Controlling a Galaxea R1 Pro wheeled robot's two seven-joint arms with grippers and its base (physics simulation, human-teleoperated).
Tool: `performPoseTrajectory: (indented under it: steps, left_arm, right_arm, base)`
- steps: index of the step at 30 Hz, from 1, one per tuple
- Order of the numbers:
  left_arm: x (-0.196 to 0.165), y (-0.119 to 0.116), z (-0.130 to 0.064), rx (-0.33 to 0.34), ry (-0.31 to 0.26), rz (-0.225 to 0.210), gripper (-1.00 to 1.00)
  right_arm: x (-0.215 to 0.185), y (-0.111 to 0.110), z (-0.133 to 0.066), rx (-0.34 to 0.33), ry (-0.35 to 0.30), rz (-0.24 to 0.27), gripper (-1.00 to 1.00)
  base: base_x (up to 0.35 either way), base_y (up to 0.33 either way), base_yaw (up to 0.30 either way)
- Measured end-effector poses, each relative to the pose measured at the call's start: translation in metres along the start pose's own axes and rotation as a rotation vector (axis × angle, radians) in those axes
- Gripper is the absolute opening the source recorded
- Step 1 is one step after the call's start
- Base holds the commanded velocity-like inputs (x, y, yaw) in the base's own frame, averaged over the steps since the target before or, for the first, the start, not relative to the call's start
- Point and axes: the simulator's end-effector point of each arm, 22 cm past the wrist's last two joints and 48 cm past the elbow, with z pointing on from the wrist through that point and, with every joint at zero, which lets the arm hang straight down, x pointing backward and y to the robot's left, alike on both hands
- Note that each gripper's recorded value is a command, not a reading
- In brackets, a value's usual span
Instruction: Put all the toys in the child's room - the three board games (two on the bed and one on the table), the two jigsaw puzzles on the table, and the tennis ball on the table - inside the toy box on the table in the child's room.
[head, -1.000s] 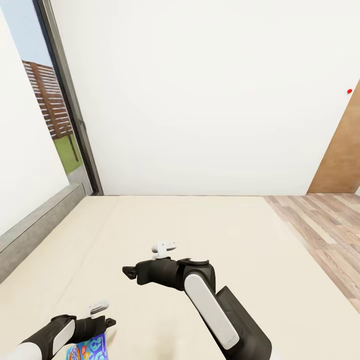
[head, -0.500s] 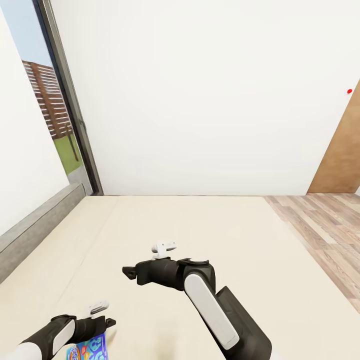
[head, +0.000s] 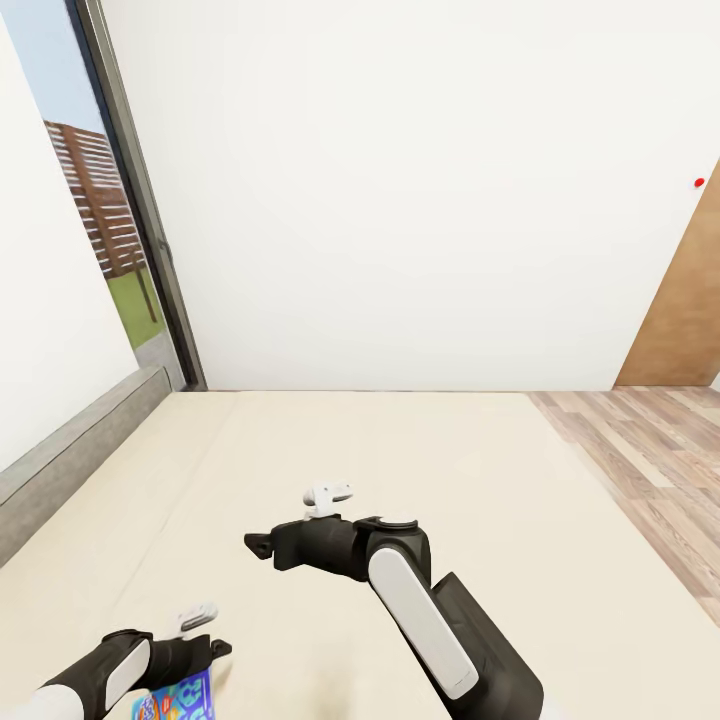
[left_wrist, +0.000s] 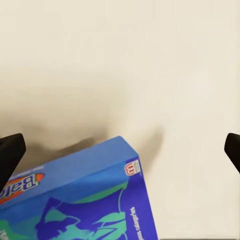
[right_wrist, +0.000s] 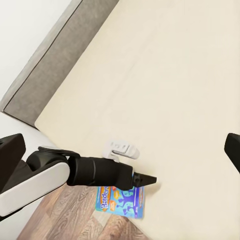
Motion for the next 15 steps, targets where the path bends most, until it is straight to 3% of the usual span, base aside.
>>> performPoseTrajectory:
  steps: [15]
  left_arm:
    - [0.0027,0.0022,-0.0008,-0.004,0.015,-0.006,1.00]
  right_arm:
    - [0.0000,0.0000,0.0000,0.000,0.000,0.000,1.00]
  base:
    - [0.000,0.000,0.000]
